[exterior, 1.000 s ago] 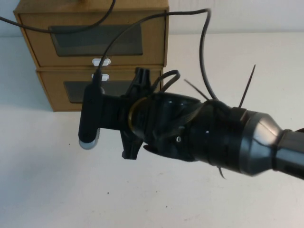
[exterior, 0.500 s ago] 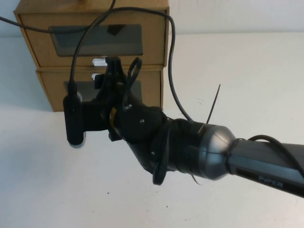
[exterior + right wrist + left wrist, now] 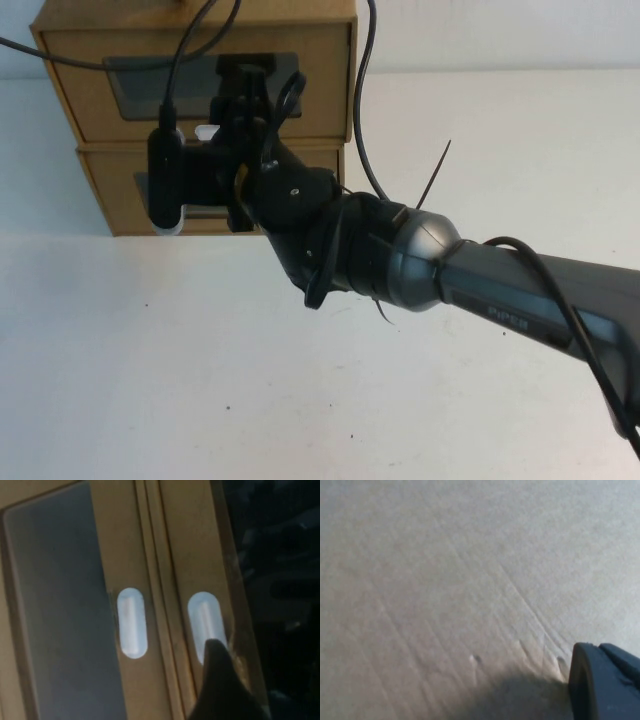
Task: Open the shoe box
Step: 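Pull the top drawer of the cardboard box fully open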
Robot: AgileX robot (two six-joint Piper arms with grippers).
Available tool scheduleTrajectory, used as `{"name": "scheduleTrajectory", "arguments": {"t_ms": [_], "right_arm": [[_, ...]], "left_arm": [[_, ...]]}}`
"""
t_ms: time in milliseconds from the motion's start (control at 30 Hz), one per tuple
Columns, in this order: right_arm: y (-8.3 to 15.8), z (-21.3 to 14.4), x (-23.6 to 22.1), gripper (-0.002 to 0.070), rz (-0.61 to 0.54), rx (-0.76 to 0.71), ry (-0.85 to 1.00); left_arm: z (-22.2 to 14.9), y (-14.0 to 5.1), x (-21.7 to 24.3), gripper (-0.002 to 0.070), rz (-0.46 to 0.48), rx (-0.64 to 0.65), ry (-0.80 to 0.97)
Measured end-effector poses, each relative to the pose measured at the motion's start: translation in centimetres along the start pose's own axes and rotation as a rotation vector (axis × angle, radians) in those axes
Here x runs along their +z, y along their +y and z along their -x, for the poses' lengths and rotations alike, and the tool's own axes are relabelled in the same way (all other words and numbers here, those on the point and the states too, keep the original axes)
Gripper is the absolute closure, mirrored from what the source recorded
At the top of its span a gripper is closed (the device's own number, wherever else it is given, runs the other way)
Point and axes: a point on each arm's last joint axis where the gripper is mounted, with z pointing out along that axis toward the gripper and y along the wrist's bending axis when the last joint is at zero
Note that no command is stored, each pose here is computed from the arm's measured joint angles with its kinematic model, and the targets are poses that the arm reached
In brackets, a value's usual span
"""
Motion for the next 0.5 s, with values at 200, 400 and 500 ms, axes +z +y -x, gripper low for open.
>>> {"name": "scheduleTrajectory", "arguments": {"t_ms": [200, 400, 500], "right_arm": [[0.7, -0.7, 0.9, 0.0336, 0.032, -0.006, -0.017], [1.1, -0.6, 1.0, 0.0336, 0.052, -0.004, -0.037], [1.2, -0.6, 1.1, 0.0336, 0.053, -0.004, -0.036]], "left_arm": [[0.0, 0.1, 0.1, 0.068, -0.004, -0.007, -0.005], [0.0, 0.1, 0.1, 0.068, -0.003, -0.061, -0.007], [0.1, 0.0, 0.1, 0.068, -0.012, -0.081, -0.012]]}}
